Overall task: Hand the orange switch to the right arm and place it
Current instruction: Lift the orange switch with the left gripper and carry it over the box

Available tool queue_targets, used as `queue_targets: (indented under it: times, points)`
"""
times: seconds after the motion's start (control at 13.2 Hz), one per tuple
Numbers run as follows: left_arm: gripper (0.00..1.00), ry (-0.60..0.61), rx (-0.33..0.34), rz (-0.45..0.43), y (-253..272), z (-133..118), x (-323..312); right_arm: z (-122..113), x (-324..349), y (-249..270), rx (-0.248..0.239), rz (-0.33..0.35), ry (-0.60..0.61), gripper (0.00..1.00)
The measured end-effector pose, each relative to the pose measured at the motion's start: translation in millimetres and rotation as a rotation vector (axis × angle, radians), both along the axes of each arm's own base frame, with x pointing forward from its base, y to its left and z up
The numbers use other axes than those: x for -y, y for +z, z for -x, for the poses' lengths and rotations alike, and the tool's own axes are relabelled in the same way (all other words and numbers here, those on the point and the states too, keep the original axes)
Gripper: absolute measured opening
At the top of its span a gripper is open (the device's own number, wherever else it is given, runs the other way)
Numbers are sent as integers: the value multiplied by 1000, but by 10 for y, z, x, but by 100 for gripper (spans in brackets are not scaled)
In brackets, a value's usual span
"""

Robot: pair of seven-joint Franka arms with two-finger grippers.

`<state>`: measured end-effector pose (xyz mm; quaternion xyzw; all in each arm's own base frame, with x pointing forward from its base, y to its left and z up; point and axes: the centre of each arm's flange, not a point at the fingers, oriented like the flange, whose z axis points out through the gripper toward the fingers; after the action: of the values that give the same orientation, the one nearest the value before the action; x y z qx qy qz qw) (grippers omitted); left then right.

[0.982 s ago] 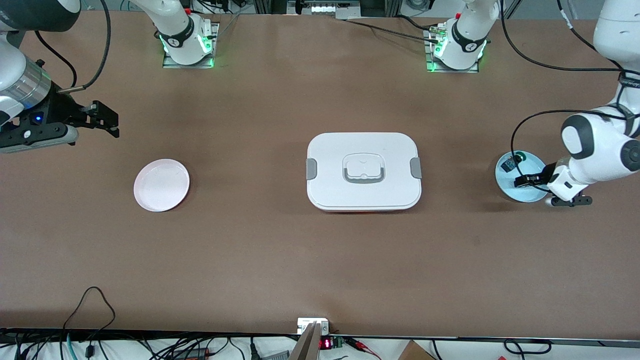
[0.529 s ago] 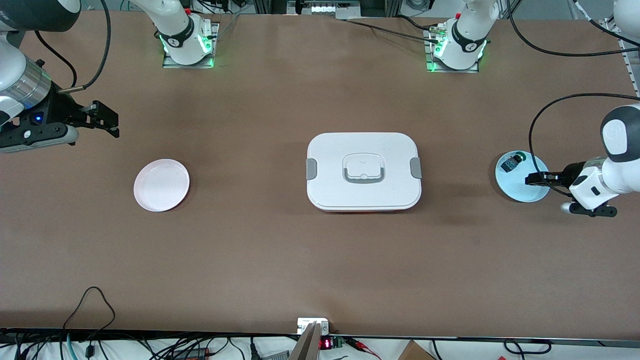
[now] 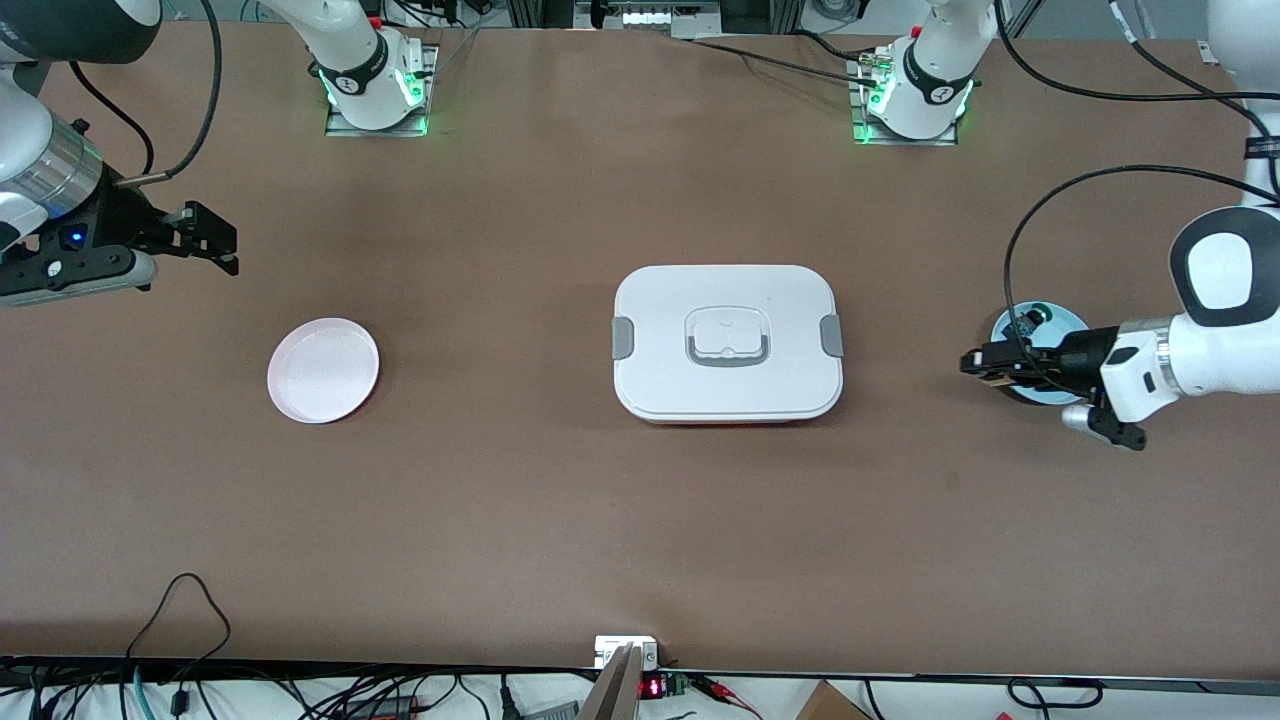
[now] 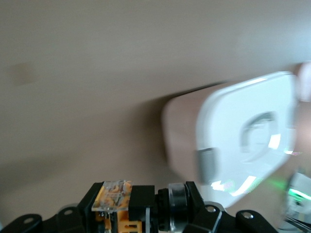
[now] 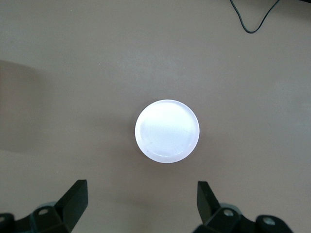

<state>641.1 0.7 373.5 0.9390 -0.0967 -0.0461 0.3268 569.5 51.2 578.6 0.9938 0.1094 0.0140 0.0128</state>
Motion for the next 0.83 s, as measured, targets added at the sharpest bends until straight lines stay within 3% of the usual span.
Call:
queue_targets:
  times: [0.45,0.83]
  points:
    - [73,-185,243,522,83,-63,1501,-2,1,-2,0,0,0,100]
    - [73,-340,523,657,79,144,3282,-4,1,-6,-1,0,0,100]
